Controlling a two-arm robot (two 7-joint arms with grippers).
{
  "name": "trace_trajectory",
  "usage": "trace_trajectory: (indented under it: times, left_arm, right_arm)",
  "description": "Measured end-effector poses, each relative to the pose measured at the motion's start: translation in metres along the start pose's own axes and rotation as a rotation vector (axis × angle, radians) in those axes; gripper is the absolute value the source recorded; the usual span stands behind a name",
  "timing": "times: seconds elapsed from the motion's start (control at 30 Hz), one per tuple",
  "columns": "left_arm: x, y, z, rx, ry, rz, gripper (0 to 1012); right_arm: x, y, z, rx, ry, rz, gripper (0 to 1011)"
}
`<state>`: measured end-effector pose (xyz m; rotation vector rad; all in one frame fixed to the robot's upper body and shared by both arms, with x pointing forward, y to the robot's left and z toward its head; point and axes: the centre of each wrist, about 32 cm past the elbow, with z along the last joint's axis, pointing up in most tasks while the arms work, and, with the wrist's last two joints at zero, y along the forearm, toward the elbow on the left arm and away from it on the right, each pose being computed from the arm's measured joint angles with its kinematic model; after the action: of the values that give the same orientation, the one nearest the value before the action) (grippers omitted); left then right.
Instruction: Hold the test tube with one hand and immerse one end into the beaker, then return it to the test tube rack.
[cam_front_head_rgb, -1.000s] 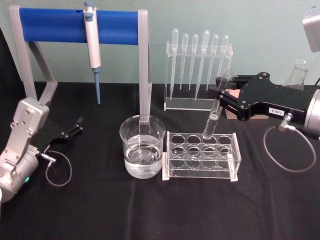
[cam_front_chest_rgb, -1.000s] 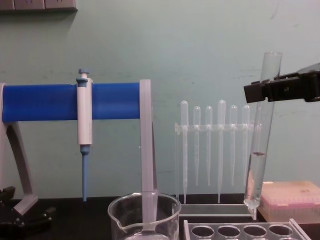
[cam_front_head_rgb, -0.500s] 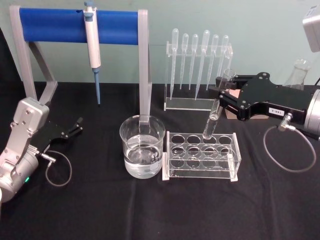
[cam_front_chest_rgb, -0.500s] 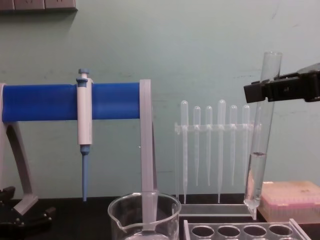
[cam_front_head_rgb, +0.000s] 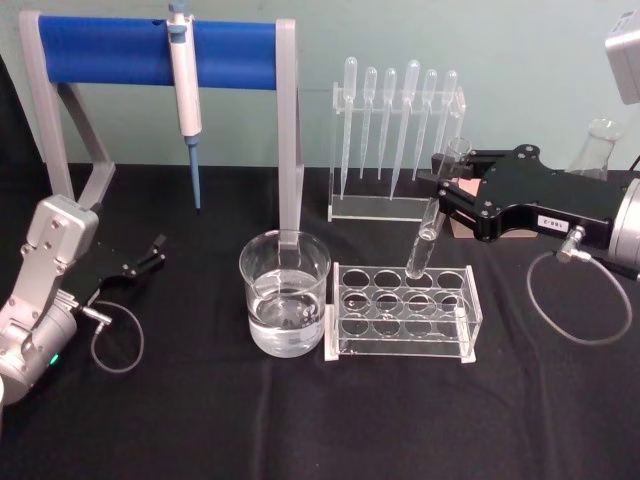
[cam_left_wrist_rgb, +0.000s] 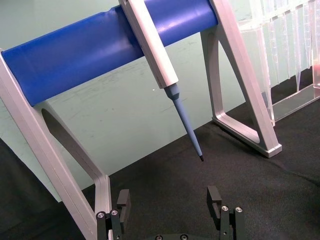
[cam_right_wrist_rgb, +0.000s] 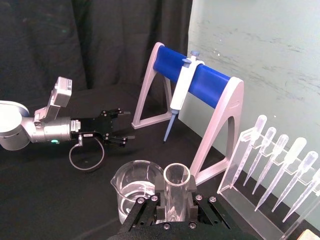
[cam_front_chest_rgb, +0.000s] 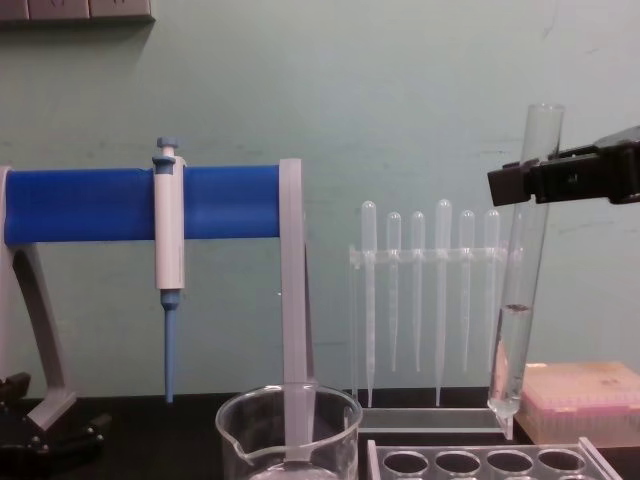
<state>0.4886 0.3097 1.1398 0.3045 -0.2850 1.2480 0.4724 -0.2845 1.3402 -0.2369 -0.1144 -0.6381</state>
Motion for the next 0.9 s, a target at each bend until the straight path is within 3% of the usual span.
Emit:
trace_trajectory:
  times: [0.9]
  left_arm:
    - [0.0,0.0,0.0,0.0,0.0,0.0,1000]
  right_arm:
    - [0.0,0.0,0.0,0.0,0.0,0.0,241]
